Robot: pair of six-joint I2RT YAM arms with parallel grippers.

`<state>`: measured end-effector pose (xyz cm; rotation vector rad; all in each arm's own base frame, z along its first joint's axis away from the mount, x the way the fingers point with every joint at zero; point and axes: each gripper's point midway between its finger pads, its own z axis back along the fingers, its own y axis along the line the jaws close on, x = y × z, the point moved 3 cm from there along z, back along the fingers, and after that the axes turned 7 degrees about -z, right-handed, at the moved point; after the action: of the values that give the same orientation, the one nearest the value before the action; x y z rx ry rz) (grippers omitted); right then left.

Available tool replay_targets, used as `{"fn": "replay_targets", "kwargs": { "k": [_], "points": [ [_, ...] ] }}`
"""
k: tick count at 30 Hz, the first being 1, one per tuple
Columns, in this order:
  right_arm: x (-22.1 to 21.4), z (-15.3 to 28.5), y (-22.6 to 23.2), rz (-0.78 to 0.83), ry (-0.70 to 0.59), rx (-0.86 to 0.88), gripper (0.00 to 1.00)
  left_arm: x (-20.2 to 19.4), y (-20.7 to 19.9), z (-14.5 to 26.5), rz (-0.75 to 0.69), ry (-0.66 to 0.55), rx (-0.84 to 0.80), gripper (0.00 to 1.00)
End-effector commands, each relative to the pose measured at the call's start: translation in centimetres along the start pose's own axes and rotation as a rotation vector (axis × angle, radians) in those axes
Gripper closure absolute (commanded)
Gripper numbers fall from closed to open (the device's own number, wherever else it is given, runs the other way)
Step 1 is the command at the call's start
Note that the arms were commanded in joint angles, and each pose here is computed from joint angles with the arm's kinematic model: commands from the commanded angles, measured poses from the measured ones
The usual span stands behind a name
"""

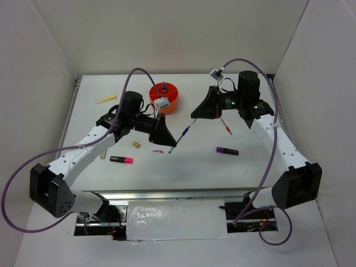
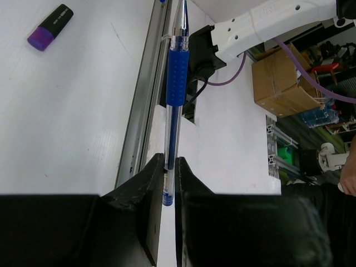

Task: Sort the stationery into containers
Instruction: Close the pen cap on the pen.

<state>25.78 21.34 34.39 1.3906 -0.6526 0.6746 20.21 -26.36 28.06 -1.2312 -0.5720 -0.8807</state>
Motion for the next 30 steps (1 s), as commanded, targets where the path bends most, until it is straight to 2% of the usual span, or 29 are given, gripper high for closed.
{"fn": "replay_targets", "kwargs": {
  "k": [1,22,30],
  "points": [
    [0.4,0.4,1.0,0.040,-0.001,0.007,1.00,0.7,-1.3,0.4,-0.070,-0.016,-0.024,1.00],
    [-1.3,-1.1,1.8,0.014,0.048,0.067,1.00,1.0,-0.6,0.1,-0.074,-0.002,-0.005,1.00],
    [-0.6,-0.5,1.8,0.018,0.036,0.064,1.00,0.7,-0.5,0.2,-0.068,0.000,-0.004,1.00]
  ]
}}
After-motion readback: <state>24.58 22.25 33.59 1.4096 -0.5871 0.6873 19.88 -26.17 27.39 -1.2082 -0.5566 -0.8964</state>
